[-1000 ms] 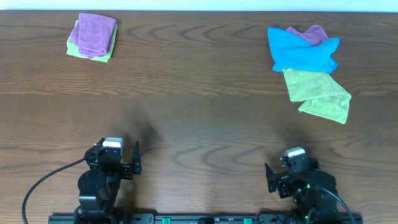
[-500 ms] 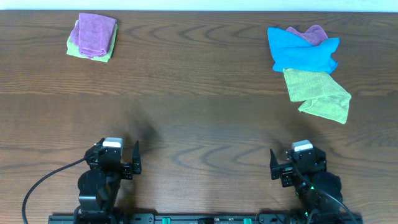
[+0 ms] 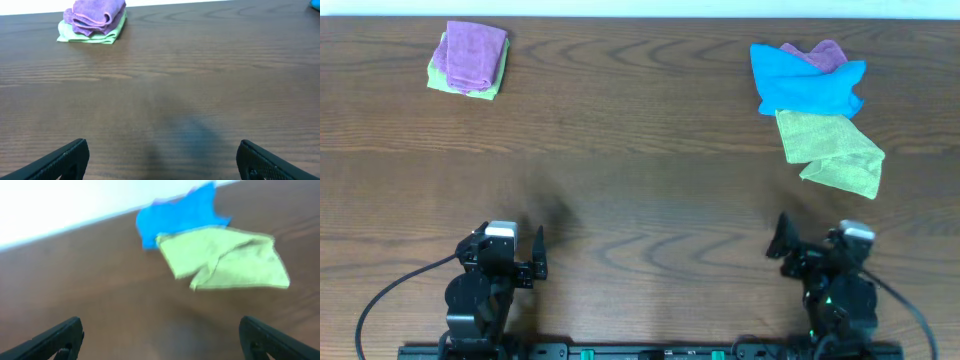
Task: Fold the cloth
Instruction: 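Reach the right gripper to the lime-green cloth and grasp its edge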
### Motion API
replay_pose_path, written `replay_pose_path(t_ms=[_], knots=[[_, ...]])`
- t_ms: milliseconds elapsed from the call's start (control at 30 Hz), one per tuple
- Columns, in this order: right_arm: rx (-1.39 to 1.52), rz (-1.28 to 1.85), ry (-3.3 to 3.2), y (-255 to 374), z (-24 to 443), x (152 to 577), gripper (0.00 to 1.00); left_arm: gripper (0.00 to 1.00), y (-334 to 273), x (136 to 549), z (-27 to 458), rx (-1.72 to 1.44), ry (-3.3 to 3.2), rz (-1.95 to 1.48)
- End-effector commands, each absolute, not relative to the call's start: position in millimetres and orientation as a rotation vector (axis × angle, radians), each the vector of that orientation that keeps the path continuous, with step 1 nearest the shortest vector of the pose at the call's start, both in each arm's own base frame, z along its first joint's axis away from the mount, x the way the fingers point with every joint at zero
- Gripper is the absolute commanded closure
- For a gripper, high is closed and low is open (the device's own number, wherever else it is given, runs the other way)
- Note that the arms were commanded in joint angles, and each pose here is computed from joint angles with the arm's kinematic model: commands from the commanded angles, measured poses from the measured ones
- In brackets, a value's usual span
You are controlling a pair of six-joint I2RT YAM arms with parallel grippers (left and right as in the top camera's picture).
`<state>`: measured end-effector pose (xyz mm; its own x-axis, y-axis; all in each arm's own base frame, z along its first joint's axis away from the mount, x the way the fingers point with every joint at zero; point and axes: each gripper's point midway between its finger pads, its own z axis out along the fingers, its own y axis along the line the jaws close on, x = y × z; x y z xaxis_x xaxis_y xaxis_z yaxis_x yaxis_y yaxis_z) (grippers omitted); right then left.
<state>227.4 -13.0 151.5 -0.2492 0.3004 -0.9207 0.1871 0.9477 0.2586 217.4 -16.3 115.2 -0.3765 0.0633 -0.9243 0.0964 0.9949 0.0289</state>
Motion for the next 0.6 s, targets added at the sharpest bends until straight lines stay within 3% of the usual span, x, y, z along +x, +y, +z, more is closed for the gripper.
replay_pose_path(t_ms=[0,400,567], knots=[[0.528,0.094,1.819,-32.0,146.1,234.4,0.01,0.05,-14.2,217.5,107.5,0.115,1.971,-0.015],[0.727,0.138,1.803,-87.1,135.6,301.2,0.01,0.05,-14.2,217.6,107.5,0.115,1.971,-0.015],[0.658,0.332,1.856,-88.0,140.4,350.4,0.01,0.05,-14.2,217.5,107.5,0.115,1.971,-0.015]])
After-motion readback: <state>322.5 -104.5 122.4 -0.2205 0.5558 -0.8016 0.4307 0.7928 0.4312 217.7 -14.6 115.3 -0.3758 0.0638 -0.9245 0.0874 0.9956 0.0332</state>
